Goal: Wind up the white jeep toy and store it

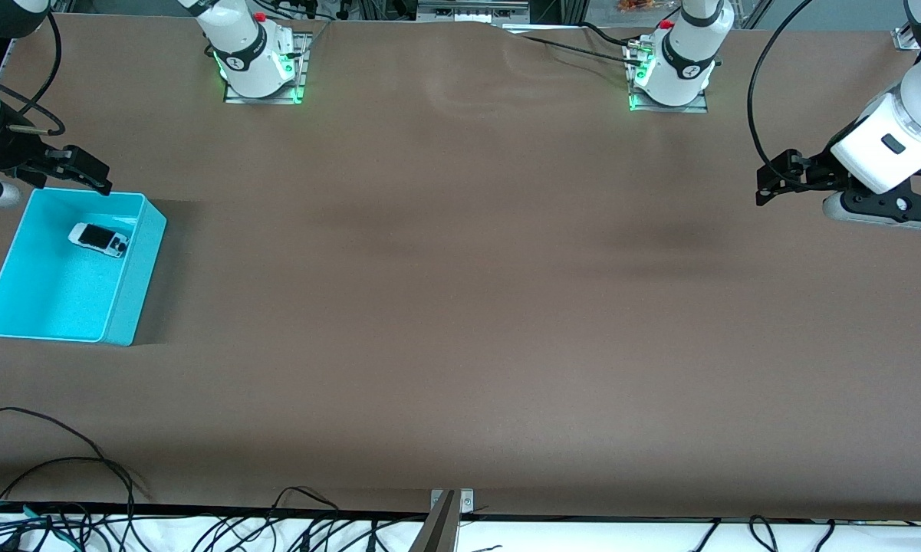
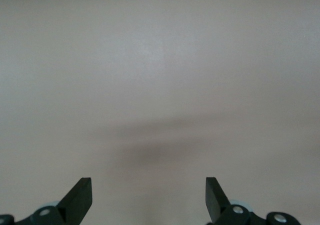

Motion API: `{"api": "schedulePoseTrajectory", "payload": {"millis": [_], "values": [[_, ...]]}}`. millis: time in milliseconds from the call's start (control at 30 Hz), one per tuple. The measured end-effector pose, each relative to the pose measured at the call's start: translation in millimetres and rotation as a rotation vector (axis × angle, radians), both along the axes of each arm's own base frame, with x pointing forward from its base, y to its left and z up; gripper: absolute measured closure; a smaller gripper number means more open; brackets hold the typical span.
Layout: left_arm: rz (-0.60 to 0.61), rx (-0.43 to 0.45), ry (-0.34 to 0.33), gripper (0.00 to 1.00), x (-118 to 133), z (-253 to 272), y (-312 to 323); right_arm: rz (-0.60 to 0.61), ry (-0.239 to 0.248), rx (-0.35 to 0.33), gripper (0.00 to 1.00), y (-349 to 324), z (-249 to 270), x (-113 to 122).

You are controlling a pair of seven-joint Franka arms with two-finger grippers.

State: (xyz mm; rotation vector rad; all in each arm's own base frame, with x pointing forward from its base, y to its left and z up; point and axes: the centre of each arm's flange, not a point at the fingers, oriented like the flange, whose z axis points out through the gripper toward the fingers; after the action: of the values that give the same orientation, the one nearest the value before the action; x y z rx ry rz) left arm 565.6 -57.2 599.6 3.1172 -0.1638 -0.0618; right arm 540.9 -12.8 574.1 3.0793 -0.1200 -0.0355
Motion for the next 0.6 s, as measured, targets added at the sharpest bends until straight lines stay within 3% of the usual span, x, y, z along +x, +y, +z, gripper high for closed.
{"api": "schedulePoseTrajectory", "payload": {"millis": [601], "values": [[0.000, 0.000, 0.000, 0.00, 0.0, 0.0, 0.0, -0.001, 0.003, 0.005, 0.00, 0.5, -0.3, -0.2]]}}
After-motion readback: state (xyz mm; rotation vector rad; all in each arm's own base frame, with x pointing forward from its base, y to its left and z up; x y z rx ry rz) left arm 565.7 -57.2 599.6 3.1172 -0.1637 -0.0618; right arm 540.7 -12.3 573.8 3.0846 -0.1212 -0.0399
